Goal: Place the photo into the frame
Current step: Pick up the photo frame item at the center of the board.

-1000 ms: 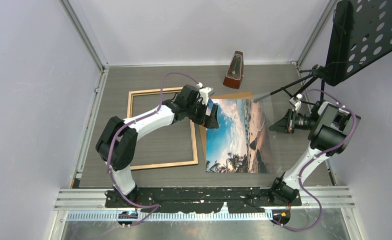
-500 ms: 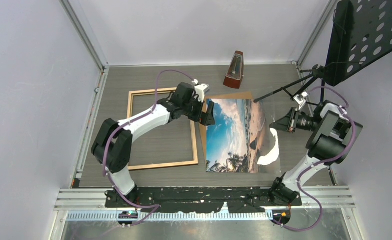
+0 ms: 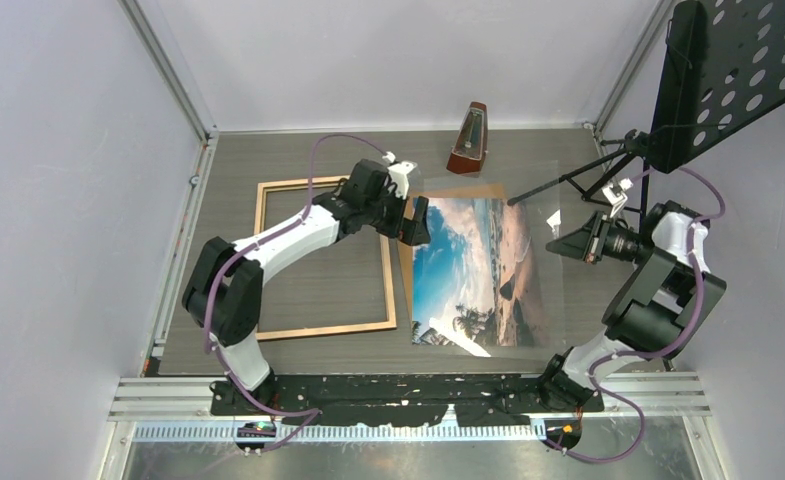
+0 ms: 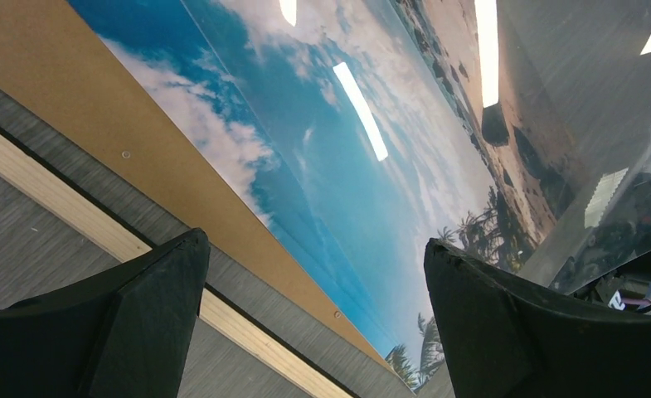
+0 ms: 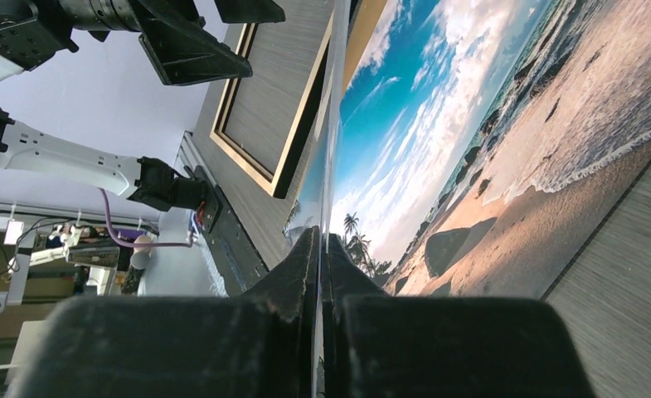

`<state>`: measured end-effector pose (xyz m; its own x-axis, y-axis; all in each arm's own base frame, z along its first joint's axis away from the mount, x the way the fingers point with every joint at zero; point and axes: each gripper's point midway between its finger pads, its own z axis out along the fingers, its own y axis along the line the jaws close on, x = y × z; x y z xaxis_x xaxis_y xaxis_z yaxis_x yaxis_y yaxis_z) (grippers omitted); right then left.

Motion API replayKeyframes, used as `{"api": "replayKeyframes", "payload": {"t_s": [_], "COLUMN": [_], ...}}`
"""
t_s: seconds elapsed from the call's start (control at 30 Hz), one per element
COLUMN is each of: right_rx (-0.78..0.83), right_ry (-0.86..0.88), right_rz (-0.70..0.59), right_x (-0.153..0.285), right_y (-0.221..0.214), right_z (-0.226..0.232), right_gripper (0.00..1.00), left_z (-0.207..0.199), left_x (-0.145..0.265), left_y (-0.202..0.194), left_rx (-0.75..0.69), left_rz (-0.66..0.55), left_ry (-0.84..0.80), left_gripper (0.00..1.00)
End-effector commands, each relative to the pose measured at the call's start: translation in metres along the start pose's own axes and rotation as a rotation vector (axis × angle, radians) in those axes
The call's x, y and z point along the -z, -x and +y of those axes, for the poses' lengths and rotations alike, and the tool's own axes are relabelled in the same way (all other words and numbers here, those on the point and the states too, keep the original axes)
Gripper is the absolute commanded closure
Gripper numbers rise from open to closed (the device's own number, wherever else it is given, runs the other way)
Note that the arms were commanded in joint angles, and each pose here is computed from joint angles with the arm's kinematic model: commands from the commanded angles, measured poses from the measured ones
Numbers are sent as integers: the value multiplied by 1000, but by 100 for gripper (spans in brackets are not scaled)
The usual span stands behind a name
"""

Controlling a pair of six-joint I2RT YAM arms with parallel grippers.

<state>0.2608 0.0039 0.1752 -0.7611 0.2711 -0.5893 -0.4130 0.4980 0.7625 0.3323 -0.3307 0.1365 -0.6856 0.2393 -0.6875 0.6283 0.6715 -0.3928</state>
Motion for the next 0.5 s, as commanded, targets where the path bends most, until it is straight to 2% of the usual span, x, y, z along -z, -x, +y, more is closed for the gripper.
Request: {"api": "replayKeyframes", "payload": {"t_s": [0.0, 0.47], "right_rx": [20, 251], "right_ry": [-10, -242], "right_rz": [-61, -144], "right_x": [8, 26], "right_y": [8, 23], "right_z": [20, 47], "right_gripper": [94, 94], "left_z": [-2, 6], "left_x": [17, 27], "left_y": [31, 34], "left_rx": [-41, -41], "left_rz": [-82, -96], "left_ry": [11, 25], "left_gripper": [1, 1]}}
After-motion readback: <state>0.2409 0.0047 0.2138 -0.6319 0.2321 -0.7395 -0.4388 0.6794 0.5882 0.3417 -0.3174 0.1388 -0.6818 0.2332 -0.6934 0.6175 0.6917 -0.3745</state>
